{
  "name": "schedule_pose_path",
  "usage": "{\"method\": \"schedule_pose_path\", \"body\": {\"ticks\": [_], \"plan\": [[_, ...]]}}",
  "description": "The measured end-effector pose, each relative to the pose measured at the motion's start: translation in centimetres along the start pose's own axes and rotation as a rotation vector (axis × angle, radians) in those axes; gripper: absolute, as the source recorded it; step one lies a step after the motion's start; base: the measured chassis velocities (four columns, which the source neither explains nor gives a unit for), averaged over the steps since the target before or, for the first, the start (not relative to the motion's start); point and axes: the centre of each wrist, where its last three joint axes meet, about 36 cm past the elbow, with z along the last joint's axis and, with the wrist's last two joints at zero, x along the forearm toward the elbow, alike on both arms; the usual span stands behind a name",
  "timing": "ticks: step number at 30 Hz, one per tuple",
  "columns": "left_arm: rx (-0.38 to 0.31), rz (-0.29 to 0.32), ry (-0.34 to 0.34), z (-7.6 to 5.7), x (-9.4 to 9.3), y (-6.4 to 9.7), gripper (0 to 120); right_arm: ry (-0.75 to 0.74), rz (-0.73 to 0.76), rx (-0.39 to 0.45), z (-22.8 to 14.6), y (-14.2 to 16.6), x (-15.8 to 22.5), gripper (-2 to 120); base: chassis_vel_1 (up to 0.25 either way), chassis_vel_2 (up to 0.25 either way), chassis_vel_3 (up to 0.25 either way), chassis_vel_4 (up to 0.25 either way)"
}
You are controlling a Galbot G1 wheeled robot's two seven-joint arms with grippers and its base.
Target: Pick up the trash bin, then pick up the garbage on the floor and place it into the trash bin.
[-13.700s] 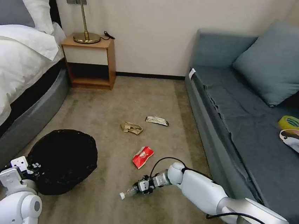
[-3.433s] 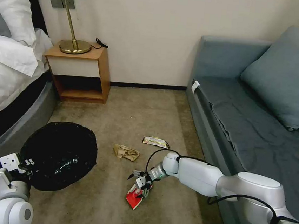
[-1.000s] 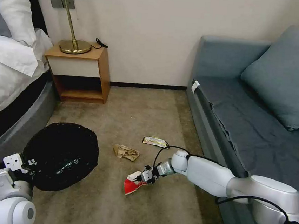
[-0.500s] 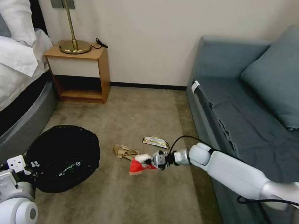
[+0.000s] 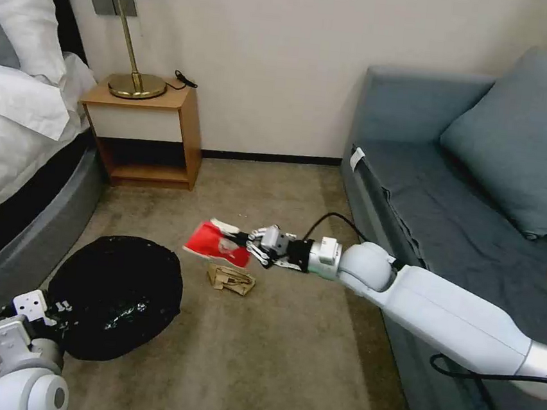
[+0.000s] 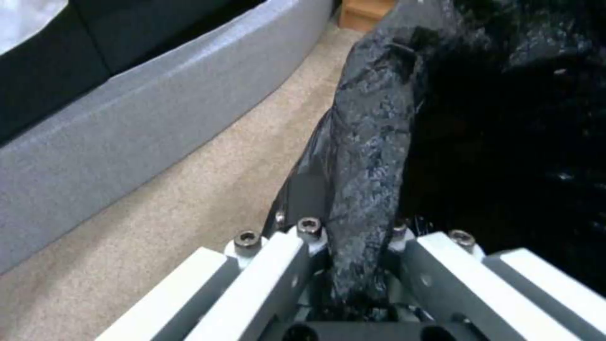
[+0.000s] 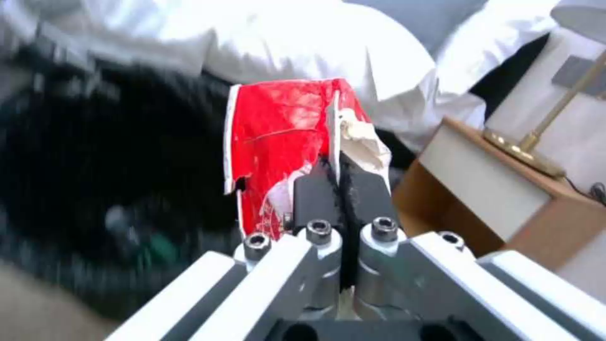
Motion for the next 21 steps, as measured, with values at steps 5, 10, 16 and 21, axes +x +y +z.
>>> {"method": "schedule_pose_path", "body": {"ticks": [5, 10, 16, 21], "plan": [[-0.001, -0.001, 0.0, 0.0, 0.1, 0.0, 1, -0.04, 0.002, -0.091, -1.7, 2.4, -4.3, 0, 0.0, 0.0, 0.0, 0.0], [0.001, 0.001, -0.004, -0.1, 0.2, -0.1, 1, -0.051, -0.033, -0.126, -2.1, 4.6, -7.6, 0, 0.0, 0.0, 0.0, 0.0], [-0.003, 0.001, -0.005, -0.1, 0.2, -0.3, 1, -0.031, -0.071, -0.152, -1.1, 7.4, -10.4, 0, 0.0, 0.0, 0.0, 0.0], [-0.009, 0.005, -0.005, 0.0, 0.3, -0.5, 1, 0.004, -0.101, -0.149, 0.2, 9.0, -11.9, 0, 0.0, 0.0, 0.0, 0.0]]}}
